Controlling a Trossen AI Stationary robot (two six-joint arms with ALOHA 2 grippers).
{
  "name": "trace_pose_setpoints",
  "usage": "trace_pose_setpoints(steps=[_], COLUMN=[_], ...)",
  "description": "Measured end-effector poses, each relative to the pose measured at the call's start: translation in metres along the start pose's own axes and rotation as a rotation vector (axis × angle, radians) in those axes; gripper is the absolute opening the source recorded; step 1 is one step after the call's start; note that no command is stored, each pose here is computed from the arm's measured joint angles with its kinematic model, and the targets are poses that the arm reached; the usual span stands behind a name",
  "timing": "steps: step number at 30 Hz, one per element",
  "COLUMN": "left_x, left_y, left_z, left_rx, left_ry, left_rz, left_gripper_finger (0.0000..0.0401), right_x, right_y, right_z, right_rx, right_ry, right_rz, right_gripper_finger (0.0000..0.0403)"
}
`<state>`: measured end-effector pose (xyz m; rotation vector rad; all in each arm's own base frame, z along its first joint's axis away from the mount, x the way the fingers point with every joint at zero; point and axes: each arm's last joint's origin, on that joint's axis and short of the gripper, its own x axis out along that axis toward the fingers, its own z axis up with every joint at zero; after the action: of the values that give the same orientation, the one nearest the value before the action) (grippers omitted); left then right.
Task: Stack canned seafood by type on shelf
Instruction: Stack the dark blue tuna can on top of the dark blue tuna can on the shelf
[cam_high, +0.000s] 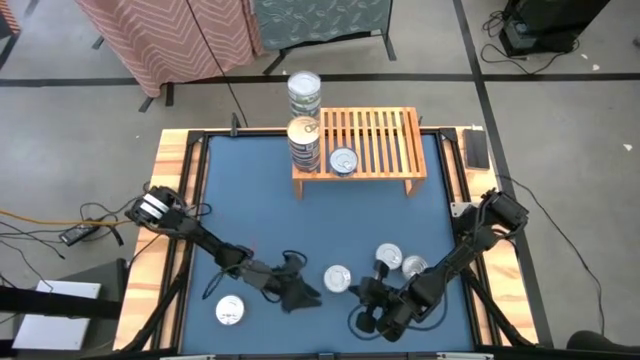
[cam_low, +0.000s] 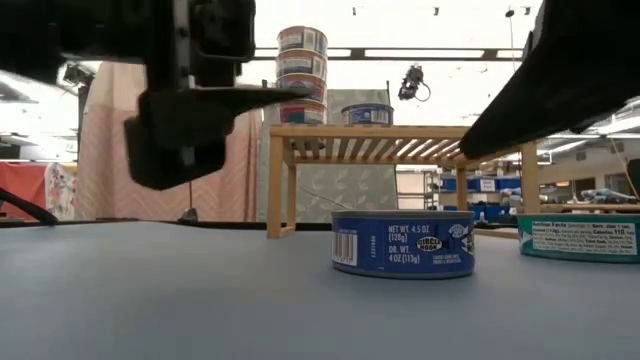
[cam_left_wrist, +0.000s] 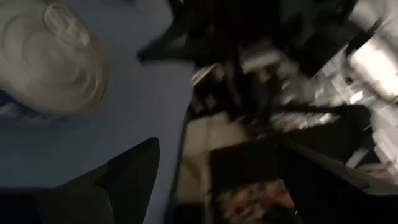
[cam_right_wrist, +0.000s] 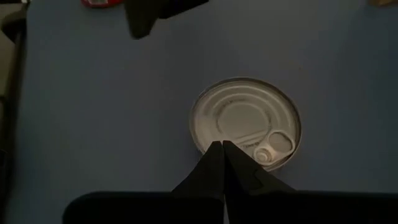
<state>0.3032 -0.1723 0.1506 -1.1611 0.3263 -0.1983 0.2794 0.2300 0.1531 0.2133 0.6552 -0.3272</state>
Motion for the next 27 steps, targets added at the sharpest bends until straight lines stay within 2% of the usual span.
trace_pose_setpoints(steps=[3, 6, 9, 13, 17, 21, 25, 27], left_x=[0.007, 0.007, 0.005, 0.008, 0.012, 0.015, 0.021, 0.029], left_y=[-0.006, -0.011, -0.02, -0.038, -0.047, -0.047, -0.037, -0.033], left_z=[-0.004, -0.003, 0.004, 0.01, 0.008, 0.002, -0.003, -0.005], left_rx=[0.056, 0.125, 0.218, 0.348, 0.475, 0.536, 0.467, 0.378], left_ry=[0.081, 0.138, 0.095, 0.032, -0.021, -0.126, -0.148, -0.157], left_rz=[0.095, 0.277, 0.48, 0.617, 0.672, 0.701, 0.693, 0.656], left_gripper_finger=[0.0323, 0.0323, 0.0323, 0.0323, 0.0323, 0.0323, 0.0323, 0.0323], right_x=[0.006, 0.013, 0.019, 0.021, 0.023, 0.028, 0.032, 0.032], right_y=[0.0, 0.001, 0.005, 0.004, 0.003, 0.003, 0.002, 0.003], right_z=[-0.003, -0.006, -0.009, -0.009, -0.011, -0.017, -0.022, -0.025], right_rx=[-0.004, 0.004, 0.012, 0.005, 0.0, -0.01, 0.012, 0.019], right_ry=[0.004, -0.004, -0.009, -0.018, -0.026, -0.017, -0.016, -0.03], right_rz=[-0.009, -0.011, 0.009, -0.002, -0.017, -0.034, -0.049, -0.058], right_gripper_finger=[0.0, 0.0, 0.0, 0.0, 0.0, 0.0, 0.0, 0.0])
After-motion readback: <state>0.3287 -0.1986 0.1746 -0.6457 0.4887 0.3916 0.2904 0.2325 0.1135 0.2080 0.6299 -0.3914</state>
